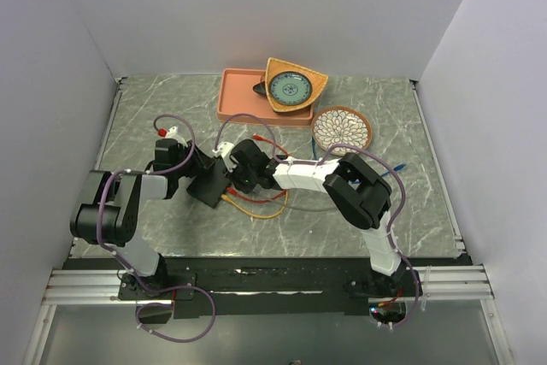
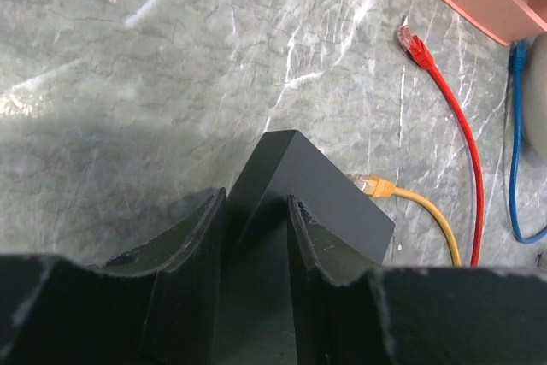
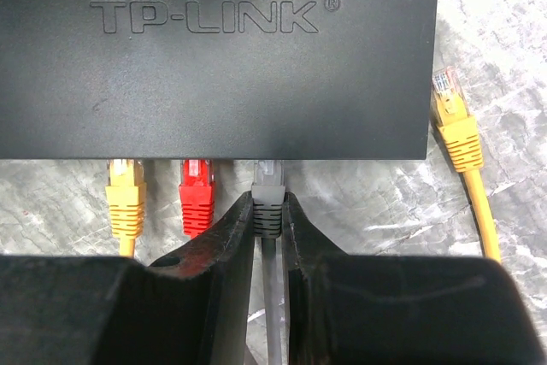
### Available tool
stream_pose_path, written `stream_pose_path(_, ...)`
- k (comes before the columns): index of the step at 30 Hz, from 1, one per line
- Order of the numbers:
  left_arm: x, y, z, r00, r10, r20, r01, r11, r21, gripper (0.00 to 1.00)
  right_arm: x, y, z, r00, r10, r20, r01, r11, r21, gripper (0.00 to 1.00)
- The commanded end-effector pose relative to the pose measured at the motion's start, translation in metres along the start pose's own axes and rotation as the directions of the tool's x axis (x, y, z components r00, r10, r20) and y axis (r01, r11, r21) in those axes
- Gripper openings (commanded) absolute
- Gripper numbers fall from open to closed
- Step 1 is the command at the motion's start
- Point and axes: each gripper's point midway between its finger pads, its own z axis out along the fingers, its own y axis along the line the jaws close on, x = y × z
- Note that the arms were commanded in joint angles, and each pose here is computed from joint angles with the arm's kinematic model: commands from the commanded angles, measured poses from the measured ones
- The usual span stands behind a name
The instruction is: Insert the plug into the switch port
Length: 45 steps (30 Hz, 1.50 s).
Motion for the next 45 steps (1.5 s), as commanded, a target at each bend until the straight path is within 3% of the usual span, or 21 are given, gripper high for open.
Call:
stream_pose_path(1,0.104,-0.062,-0.041,0.898,-0.070,-0.434,0.157,0.973,0.169,0.34,-0.161,0.009,-0.034,0.859,-0.068,0.508,0.075,0.997,0.007,0.04)
stream_pose_path(5,0.080,-0.045,-0.042,0.927,-0.107,-0.360,0.155,0.982,0.106,0.51,-0.126,0.017,-0.028,0.920,-0.068,0.387,0.089,0.995,-0.034,0.12)
stream_pose_path(11,0.046,-0.015,-0.047,0.955,-0.175,-0.240,0.180,0.984,0.000,0.70,-0.069,0.018,-0.028,0.977,-0.032,0.212,0.037,0.999,-0.023,0.35)
stream_pose_path(17,0.022,0.000,-0.054,0.969,-0.193,-0.151,0.186,0.981,-0.063,0.82,-0.035,-0.006,-0.047,0.994,0.025,0.109,-0.038,0.992,0.124,0.72)
stream_pose_path(18,0.016,0.001,-0.056,0.973,-0.192,-0.128,0.184,0.980,-0.073,0.83,-0.035,-0.013,-0.052,0.992,0.047,0.120,-0.065,0.985,0.158,0.83)
stream_pose_path(21,0.006,-0.001,-0.059,0.978,-0.182,-0.101,0.176,0.982,-0.072,0.86,-0.044,-0.034,-0.079,0.979,0.089,0.182,-0.130,0.964,0.232,0.98)
stream_pose_path(25,-0.009,-0.012,-0.067,0.986,-0.154,-0.060,0.151,0.988,-0.045,0.90,-0.049,-0.068,-0.110,0.946,0.196,0.259,-0.272,0.913,0.304,0.99)
stream_pose_path(31,-0.027,-0.029,-0.084,0.995,-0.100,-0.008,0.099,0.995,-0.015,0.93,-0.001,-0.126,-0.120,0.912,0.347,0.219,-0.410,0.784,0.467,0.91)
stream_pose_path(33,-0.031,-0.033,-0.089,0.996,-0.084,0.006,0.084,0.996,-0.008,0.93,0.018,-0.136,-0.117,0.898,0.395,0.195,-0.438,0.753,0.492,0.83)
stream_pose_path(45,-0.031,-0.040,-0.094,0.997,-0.081,-0.002,0.081,0.997,0.015,0.96,0.093,-0.174,-0.122,0.822,0.547,0.157,-0.506,0.576,0.643,0.71)
